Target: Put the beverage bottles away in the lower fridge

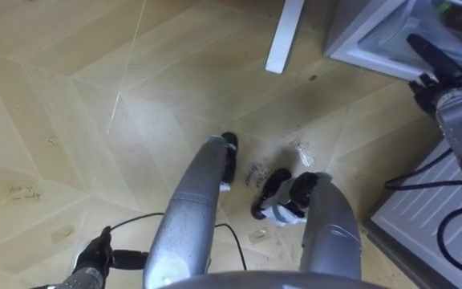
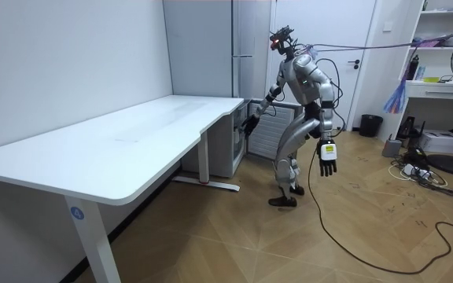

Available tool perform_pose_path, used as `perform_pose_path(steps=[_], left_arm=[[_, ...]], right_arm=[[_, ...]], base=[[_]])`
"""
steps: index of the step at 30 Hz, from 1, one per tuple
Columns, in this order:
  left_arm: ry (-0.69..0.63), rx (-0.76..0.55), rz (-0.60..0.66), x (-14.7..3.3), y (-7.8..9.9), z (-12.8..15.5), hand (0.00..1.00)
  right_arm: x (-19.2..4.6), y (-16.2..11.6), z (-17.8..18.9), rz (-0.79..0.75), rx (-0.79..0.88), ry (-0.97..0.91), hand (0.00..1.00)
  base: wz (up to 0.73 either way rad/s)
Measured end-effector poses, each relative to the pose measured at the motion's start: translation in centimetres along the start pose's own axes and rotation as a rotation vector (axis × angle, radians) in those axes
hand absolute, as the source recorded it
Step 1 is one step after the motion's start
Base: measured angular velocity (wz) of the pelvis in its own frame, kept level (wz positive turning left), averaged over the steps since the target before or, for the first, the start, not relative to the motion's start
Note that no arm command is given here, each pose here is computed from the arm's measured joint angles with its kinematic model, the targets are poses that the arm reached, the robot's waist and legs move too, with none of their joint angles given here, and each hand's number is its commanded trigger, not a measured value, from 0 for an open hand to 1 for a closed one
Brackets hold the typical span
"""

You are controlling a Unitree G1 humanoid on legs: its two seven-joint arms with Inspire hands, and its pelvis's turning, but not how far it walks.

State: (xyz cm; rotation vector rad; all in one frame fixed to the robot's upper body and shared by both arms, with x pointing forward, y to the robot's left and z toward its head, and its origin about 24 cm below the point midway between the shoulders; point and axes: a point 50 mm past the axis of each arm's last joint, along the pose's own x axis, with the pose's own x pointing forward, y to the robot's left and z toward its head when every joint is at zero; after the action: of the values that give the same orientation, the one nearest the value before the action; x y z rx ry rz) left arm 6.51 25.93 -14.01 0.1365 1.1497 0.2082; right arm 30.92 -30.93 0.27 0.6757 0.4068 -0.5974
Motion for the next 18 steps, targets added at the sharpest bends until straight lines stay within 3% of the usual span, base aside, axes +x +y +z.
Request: perform_pose_path(steps=[13,18], left_arm=[[-0.005,0.033,-0.015,0.00,0.15,0.05,0.00],[-0.007,0.025,-0.007,0.01,0.12,0.02,0.00]], right_arm=[[-0.04,0.35,0.19,0.026,-0.323,-0.011,0.00],[-0.07,0.54,0.26,-0.010,-0.547,-0.035,0.00]], base=[[-0.02],[0.01]])
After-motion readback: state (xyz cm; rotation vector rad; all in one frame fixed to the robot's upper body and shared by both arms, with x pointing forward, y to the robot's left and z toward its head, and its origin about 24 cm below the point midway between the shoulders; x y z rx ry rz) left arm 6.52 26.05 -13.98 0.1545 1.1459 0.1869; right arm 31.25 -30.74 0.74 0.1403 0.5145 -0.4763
